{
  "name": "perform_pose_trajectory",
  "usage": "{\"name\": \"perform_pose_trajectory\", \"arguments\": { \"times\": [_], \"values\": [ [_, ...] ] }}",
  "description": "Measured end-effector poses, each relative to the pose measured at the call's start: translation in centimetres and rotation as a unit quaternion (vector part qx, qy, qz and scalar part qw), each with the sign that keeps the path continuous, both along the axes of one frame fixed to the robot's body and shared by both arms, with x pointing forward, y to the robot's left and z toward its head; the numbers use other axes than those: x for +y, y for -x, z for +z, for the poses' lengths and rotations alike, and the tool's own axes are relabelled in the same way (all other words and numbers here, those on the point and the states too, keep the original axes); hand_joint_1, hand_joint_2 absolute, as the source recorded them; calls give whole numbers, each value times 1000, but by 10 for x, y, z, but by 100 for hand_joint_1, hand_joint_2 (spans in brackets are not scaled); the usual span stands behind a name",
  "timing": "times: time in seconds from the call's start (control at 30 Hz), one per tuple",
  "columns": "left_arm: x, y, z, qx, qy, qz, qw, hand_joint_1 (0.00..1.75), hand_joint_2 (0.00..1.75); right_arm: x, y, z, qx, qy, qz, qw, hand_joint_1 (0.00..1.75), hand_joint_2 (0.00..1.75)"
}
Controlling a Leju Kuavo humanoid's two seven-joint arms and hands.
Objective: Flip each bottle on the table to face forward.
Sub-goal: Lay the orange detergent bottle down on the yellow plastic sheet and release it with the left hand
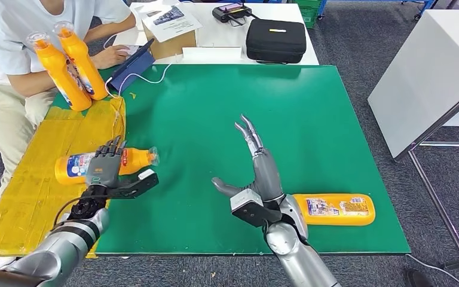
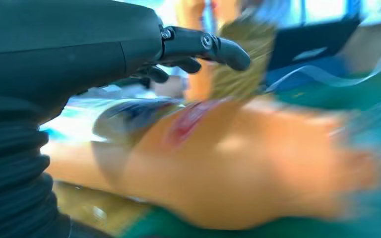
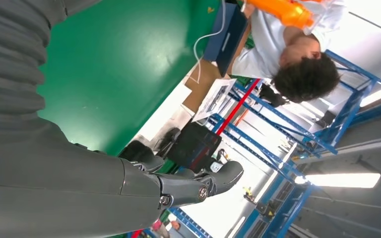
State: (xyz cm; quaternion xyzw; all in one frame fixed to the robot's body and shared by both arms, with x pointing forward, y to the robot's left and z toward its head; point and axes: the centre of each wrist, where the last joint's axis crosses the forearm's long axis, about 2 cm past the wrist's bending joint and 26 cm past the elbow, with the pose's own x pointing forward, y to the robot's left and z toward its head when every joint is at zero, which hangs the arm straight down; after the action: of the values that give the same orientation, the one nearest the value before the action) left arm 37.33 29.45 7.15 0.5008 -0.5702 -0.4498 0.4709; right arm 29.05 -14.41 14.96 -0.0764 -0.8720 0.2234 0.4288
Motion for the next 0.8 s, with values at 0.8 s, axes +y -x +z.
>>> {"name": "perform_pose_trajectory", "arguments": {
  "times": [0.8],
  "values": [
    [-51,94,53,-219,429,-143,864,0,175,-127,49,-61,68,344,-82,933,0,175]
  ]
}}
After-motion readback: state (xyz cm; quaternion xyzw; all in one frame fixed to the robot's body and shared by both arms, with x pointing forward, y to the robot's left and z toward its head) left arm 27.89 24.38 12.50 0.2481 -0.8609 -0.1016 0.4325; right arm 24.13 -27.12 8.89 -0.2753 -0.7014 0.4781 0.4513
